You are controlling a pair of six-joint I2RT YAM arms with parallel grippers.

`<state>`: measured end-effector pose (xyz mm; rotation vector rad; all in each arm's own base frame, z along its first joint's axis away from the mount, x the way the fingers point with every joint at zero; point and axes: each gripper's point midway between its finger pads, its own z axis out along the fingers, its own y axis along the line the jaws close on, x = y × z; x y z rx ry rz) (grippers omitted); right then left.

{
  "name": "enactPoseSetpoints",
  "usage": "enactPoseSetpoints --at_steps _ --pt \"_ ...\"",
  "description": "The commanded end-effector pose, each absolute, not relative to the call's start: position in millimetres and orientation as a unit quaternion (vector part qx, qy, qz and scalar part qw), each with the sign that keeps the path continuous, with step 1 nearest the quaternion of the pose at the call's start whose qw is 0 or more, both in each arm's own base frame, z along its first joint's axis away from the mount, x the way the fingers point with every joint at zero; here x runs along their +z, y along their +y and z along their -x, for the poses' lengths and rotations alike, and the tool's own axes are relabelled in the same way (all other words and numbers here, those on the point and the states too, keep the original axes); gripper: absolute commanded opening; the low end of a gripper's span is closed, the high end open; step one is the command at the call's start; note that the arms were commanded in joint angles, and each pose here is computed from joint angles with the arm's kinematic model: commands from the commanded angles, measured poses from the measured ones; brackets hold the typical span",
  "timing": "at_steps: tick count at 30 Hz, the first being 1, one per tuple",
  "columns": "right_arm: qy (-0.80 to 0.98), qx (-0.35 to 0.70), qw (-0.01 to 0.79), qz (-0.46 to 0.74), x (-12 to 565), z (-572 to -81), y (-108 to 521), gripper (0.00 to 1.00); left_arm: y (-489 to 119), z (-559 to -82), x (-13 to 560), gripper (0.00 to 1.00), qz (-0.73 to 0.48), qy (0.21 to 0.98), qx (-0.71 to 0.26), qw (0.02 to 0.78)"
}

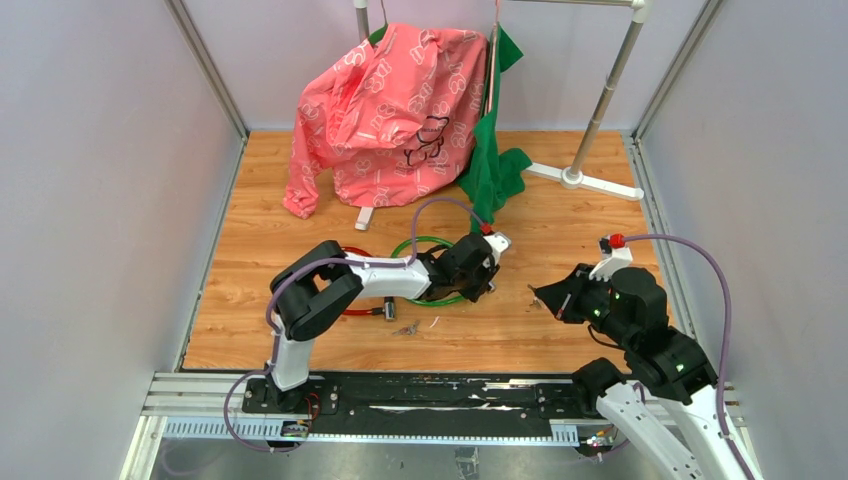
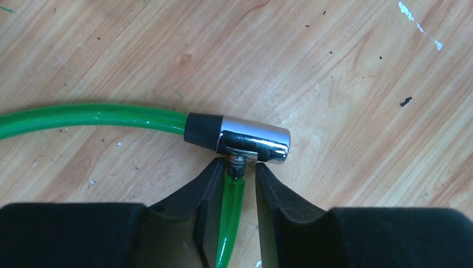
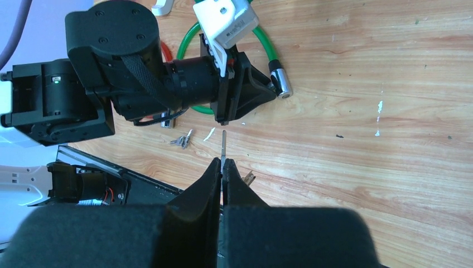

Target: Unlock with the key

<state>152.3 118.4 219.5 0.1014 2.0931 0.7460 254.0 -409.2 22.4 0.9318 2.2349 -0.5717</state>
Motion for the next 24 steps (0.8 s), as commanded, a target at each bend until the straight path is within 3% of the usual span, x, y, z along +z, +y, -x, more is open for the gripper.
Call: enactPoseSetpoints --at_steps 1,8,24 --pt "0.847 0.289 0.442 -0.061 214 -151 111 0.00 -392 -240 -18 0.28 -0.384 0.864 -0.142 0.293" --pt "0.865 0.259 0.416 -0.109 194 -148 99 0.00 -405 -242 -10 0.00 -0.380 0.856 -0.167 0.307" --pt "0.843 0.327 0.366 -0.219 155 -140 110 0.00 -445 -226 76 0.00 -0.328 0.821 -0.335 0.327"
